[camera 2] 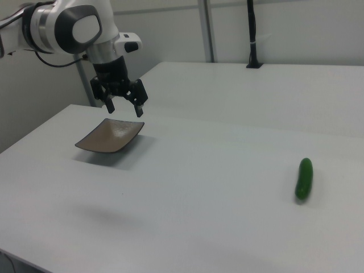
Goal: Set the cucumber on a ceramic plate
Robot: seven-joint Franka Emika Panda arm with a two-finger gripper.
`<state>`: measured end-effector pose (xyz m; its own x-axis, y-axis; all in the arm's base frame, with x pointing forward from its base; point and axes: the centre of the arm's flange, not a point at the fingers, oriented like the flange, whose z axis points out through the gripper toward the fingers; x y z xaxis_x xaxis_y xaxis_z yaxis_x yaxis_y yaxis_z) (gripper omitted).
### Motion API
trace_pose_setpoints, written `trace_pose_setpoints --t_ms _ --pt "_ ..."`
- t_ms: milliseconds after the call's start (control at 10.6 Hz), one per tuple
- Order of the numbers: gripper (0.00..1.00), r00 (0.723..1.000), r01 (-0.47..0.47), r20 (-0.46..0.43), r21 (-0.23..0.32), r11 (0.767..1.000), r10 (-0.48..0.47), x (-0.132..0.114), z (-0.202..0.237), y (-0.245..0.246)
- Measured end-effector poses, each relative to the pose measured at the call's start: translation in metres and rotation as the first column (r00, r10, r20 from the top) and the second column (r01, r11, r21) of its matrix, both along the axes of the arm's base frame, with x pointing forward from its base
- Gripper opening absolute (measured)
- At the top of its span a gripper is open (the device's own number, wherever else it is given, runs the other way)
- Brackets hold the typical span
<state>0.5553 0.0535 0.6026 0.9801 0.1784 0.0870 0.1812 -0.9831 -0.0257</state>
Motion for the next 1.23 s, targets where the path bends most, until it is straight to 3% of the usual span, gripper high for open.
trace_pose_setpoints --t_ms 190,379,758,1232 --pt "1.00 1.000 -0.010 0.001 -0.001 1.000 0.010 0.000 0.000 0.000" --pt "1.00 0.995 -0.096 0.003 -0.008 0.995 0.096 0.000 0.000 -0.001" --pt "1.00 0.937 -0.349 -0.001 -0.033 0.937 0.349 0.001 -0.002 -0.036" --pt "1.00 0.933 -0.359 -0.043 -0.019 0.933 0.358 -0.003 -0.011 -0.044"
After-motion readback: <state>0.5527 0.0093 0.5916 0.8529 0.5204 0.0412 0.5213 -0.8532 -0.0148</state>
